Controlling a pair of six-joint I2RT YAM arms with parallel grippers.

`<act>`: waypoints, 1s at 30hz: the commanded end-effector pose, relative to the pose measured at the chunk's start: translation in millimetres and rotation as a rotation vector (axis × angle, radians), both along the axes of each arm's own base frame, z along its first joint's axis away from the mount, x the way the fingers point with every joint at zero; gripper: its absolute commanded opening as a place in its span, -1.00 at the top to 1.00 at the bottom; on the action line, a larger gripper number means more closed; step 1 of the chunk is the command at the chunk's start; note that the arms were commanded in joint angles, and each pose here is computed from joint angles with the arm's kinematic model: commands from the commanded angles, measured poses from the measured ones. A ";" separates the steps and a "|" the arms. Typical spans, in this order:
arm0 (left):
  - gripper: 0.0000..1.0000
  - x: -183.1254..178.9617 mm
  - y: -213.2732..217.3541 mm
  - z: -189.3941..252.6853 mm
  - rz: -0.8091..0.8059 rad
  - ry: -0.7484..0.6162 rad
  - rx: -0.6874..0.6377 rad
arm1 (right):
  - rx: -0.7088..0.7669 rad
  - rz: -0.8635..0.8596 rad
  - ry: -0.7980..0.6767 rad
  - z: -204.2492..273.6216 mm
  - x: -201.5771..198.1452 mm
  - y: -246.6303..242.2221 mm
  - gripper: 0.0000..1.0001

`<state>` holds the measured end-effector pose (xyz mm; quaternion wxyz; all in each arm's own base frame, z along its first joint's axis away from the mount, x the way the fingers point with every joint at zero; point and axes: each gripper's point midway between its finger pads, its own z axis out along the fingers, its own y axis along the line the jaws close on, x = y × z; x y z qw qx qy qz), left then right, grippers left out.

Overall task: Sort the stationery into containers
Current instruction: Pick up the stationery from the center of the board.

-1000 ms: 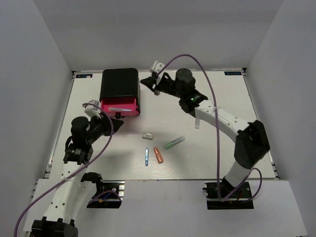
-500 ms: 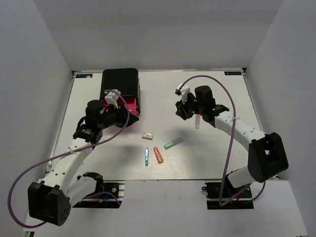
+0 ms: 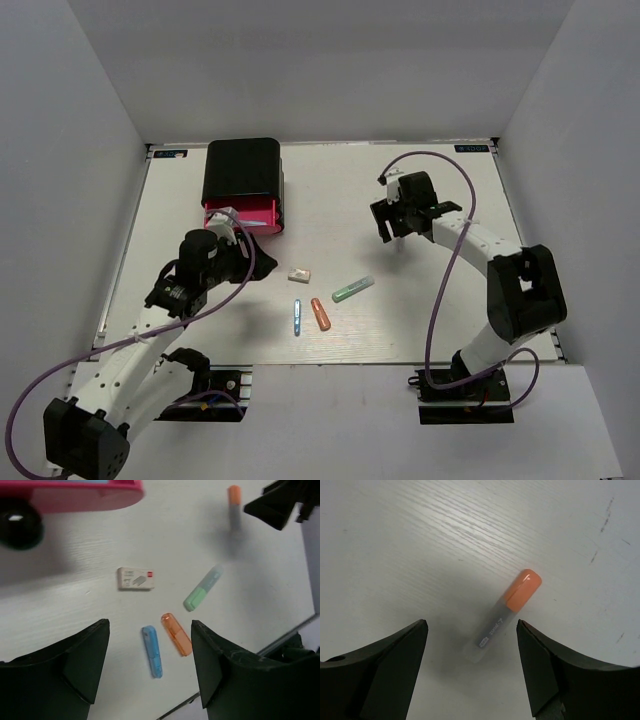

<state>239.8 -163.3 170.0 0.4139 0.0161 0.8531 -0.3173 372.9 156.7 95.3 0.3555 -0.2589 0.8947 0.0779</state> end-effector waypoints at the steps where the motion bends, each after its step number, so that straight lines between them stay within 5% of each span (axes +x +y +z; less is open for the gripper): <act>1: -0.53 -0.8 31.0 -24.5 0.187 0.097 0.097 | -0.063 -0.177 -0.015 2.6 19.8 -23.3 -0.56; 10: -0.53 5.6 54.7 -39.8 0.386 0.163 0.118 | -0.121 -0.247 -0.011 -14.5 40.4 -37.8 -0.56; 24: -0.53 11.2 57.3 -36.4 0.423 0.148 0.105 | -0.073 -0.304 0.172 -59.7 31.8 -39.6 -0.48; 30: -0.55 8.1 58.5 -39.6 0.422 0.163 0.115 | -0.063 -0.301 0.229 -73.6 20.3 -39.4 -0.23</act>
